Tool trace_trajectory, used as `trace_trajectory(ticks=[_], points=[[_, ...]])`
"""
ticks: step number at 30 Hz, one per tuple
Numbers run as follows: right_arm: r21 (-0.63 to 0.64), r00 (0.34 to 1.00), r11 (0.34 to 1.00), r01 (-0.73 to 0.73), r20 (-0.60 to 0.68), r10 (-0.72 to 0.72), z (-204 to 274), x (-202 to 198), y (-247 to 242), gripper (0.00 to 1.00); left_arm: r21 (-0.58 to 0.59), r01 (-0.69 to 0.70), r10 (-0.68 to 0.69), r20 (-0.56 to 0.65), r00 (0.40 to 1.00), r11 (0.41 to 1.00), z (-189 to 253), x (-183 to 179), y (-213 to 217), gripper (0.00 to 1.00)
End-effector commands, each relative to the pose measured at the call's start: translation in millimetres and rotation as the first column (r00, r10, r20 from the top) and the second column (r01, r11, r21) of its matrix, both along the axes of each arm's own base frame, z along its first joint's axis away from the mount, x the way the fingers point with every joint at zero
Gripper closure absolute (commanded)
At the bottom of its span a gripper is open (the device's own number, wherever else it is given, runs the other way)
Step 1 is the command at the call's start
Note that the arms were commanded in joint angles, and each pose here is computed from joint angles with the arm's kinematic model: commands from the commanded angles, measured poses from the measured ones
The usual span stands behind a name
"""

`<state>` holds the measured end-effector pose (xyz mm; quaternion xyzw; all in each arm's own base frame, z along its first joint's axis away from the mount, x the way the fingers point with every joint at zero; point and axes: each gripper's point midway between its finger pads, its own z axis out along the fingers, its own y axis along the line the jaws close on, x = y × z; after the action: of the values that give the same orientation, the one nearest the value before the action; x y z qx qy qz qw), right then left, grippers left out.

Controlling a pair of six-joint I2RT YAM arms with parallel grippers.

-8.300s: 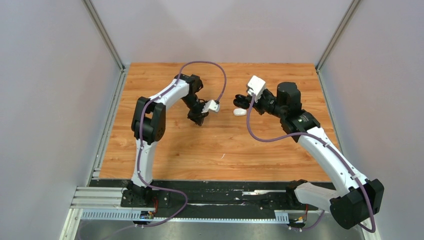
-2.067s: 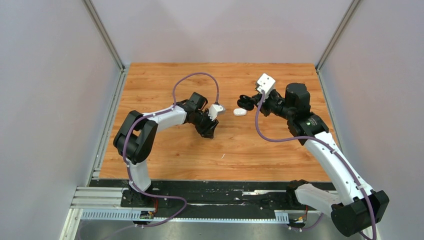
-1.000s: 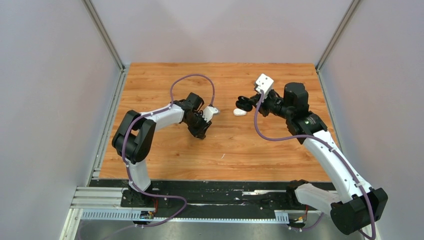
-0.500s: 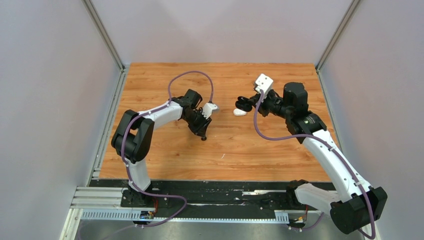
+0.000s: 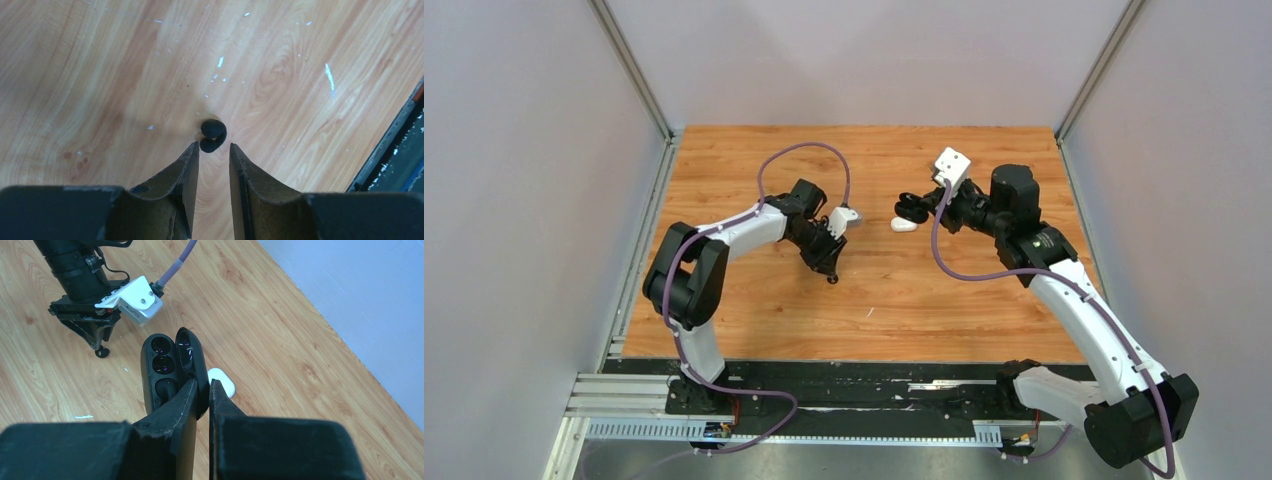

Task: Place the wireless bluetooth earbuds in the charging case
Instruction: Pick up the left earbud from the center of the board.

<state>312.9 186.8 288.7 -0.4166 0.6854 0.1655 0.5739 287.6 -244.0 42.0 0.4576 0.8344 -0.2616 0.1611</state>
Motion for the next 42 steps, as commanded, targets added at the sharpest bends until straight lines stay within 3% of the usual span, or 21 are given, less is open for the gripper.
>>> trace_trajectory(ticks=[1, 18, 30, 42], points=[[0.036, 0.999, 0.999, -0.002, 0.041, 0.001, 15, 3, 2, 1.00, -0.055, 0.023, -0.023, 0.013, 1.000, 0.998, 22, -6, -7, 0.63], [0.038, 0.999, 0.999, 0.001, 0.046, -0.002, 17, 1, 1, 1.00, -0.060, -0.014, 0.005, -0.136, 0.991, 0.998, 1, -5, -21, 0.63], [0.039, 0.999, 0.999, 0.000, 0.046, -0.001, 17, 1, 1, 1.00, -0.026, -0.006, 0.003, -0.130, 0.992, 1.000, -10, -5, -15, 0.62], [0.043, 0.999, 0.999, -0.007, 0.044, 0.005, 19, 2, 3, 1.00, 0.038, 0.045, -0.044, -0.020, 0.999, 0.998, -16, 7, -3, 0.65]])
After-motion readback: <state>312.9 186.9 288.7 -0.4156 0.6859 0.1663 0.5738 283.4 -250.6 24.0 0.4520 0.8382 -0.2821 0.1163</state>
